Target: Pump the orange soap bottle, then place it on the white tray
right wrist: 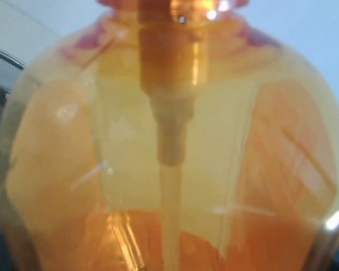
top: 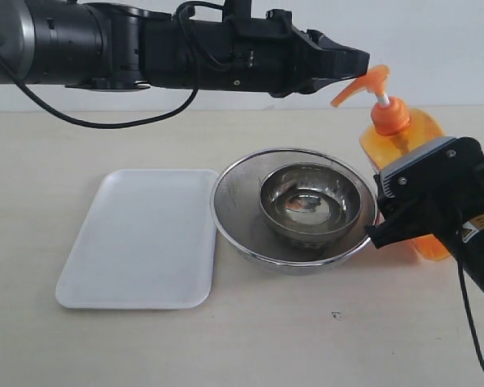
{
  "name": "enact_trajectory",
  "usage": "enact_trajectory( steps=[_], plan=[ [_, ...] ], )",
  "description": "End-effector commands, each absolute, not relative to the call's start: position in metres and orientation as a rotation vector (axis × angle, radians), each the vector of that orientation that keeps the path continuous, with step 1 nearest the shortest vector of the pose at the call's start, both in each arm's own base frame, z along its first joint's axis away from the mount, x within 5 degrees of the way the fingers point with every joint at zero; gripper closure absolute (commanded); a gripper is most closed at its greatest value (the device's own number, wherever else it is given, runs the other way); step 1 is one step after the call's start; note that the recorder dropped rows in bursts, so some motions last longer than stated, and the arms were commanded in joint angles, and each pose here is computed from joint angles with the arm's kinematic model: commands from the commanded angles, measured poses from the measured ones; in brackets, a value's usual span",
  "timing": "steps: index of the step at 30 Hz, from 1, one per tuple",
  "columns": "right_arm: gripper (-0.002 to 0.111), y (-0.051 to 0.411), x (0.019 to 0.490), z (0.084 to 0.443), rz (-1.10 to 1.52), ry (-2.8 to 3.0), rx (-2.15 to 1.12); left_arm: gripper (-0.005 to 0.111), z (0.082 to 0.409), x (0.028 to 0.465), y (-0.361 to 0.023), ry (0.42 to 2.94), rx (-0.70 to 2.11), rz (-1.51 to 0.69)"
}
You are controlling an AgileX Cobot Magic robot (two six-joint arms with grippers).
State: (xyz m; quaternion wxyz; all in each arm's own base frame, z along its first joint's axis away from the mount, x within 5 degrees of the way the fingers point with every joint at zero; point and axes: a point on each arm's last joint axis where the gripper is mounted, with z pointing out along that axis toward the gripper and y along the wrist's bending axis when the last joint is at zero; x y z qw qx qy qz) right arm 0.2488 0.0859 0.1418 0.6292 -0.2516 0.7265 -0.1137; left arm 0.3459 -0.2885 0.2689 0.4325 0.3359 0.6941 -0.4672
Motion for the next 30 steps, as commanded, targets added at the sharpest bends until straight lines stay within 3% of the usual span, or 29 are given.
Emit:
enact_trajectory(
  steps=[1, 7, 13, 30],
  plan=[
    [0.108, 0.086, 0.249, 0.148, -0.242, 1.634, -0.518, 0.102, 0.287, 0.348, -0.268, 1.704, 0.837, -1.08],
    [0.108, 0.085, 0.25, 0.149, -0.212, 1.639, -0.448, 0.102, 0.319, 0.339, -0.241, 1.674, 0.792, -1.016],
    [0.108, 0.078, 0.25, 0.15, -0.195, 1.663, -0.304, 0.102, 0.326, 0.318, -0.197, 1.68, 0.737, -0.876],
    [0.108, 0.075, 0.25, 0.148, -0.149, 1.696, -0.196, 0.102, 0.336, 0.189, -0.118, 1.617, 0.676, -0.65]
  ],
)
